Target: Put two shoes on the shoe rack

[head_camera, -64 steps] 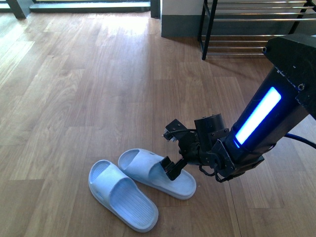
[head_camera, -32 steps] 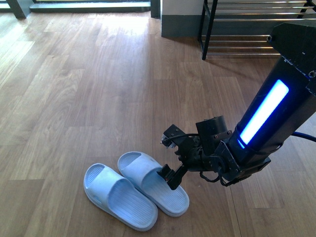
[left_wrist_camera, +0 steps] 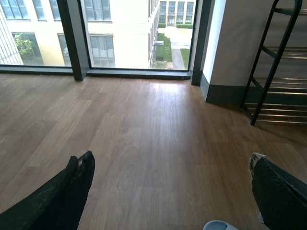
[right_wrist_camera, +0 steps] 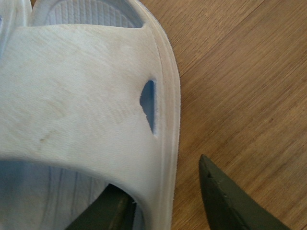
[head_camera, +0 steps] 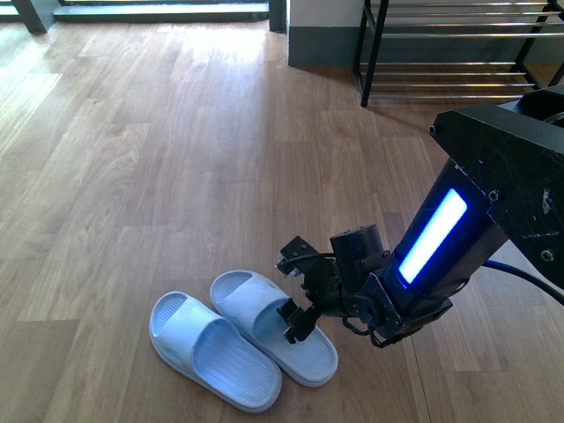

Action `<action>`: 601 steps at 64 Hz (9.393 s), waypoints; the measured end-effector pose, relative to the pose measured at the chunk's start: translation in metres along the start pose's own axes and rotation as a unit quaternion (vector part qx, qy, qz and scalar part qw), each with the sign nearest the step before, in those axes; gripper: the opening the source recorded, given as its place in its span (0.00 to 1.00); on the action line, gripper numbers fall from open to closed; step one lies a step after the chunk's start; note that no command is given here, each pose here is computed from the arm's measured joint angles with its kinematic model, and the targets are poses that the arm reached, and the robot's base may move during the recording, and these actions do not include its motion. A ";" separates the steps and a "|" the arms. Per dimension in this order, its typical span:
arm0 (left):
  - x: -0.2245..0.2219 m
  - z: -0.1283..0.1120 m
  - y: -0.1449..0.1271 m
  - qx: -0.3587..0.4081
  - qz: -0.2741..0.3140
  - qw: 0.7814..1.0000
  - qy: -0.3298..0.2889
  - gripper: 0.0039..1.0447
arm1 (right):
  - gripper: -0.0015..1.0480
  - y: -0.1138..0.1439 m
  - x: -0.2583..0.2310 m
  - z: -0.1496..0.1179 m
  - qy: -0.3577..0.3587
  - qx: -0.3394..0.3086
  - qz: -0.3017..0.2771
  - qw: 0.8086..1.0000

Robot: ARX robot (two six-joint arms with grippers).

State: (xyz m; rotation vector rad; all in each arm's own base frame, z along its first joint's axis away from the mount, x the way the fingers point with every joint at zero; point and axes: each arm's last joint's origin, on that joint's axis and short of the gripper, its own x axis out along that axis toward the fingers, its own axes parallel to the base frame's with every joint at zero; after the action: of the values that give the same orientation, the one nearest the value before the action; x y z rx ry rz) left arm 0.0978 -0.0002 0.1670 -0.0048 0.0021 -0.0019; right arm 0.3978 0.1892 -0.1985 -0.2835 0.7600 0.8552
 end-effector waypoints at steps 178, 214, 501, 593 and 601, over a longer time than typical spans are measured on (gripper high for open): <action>0.170 -0.266 0.013 -0.115 0.345 0.744 0.560 0.91 | 0.02 0.000 -0.381 0.097 -0.237 0.155 -0.286 0.915; 0.216 -0.356 0.021 -0.089 0.308 0.763 0.561 0.91 | 0.02 0.000 -0.381 0.097 -0.237 0.155 -0.286 0.915; 0.054 0.034 -0.019 0.035 0.237 0.951 0.194 0.01 | 0.02 0.000 -0.380 0.097 -0.237 0.155 -0.285 0.916; 0.054 0.034 -0.019 0.036 0.236 0.951 0.194 0.01 | 0.02 -0.009 -0.351 0.133 -0.294 0.119 -0.208 0.925; 0.054 0.034 -0.019 0.036 0.237 0.951 0.194 0.01 | 0.02 -0.021 -0.311 0.156 -0.231 0.152 -0.210 0.938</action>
State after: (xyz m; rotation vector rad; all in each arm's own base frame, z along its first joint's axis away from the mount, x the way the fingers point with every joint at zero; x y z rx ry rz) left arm 0.1521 -0.0189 0.2007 0.0704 0.3981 0.4781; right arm 0.3599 0.0771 0.1297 0.0381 0.3587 0.3648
